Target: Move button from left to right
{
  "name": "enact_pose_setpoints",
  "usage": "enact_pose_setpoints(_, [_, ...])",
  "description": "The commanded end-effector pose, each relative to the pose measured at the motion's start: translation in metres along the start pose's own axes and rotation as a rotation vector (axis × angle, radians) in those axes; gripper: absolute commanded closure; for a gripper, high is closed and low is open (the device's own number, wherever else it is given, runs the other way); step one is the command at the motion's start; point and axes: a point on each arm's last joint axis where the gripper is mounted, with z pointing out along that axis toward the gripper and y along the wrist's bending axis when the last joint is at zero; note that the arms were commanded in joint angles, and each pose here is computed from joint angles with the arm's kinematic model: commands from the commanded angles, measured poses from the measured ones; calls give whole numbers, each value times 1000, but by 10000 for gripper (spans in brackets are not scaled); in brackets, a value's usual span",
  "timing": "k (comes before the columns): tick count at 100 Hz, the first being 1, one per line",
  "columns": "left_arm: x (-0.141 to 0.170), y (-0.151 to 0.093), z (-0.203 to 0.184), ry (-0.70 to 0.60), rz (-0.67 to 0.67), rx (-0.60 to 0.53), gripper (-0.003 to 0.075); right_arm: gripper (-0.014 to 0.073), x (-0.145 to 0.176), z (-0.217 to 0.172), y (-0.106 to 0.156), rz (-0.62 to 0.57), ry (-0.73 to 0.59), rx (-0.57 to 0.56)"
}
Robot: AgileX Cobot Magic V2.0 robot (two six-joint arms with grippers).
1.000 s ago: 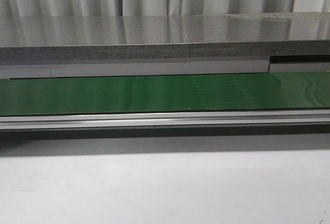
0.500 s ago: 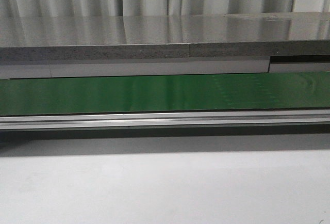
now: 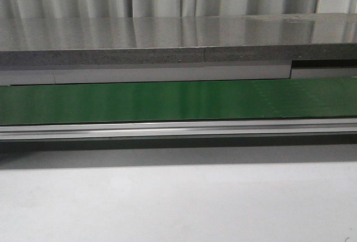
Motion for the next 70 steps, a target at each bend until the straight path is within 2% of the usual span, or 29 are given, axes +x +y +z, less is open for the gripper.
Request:
enact_pose_setpoints(1, [-16, 1, 0, -97, -11, -11, 741, 95, -14, -40, 20, -30, -183, -27])
enact_pose_setpoints(16, [-16, 1, 0, -97, -11, -11, 741, 95, 1, -77, 45, -75, -310, -79])
enact_pose_setpoints(33, [-16, 1, 0, -97, -11, -11, 741, 95, 37, -116, 61, -106, -439, -130])
enact_pose_setpoints(70, [-16, 1, 0, -97, -11, -11, 741, 95, 135, -174, 51, -111, -611, -146])
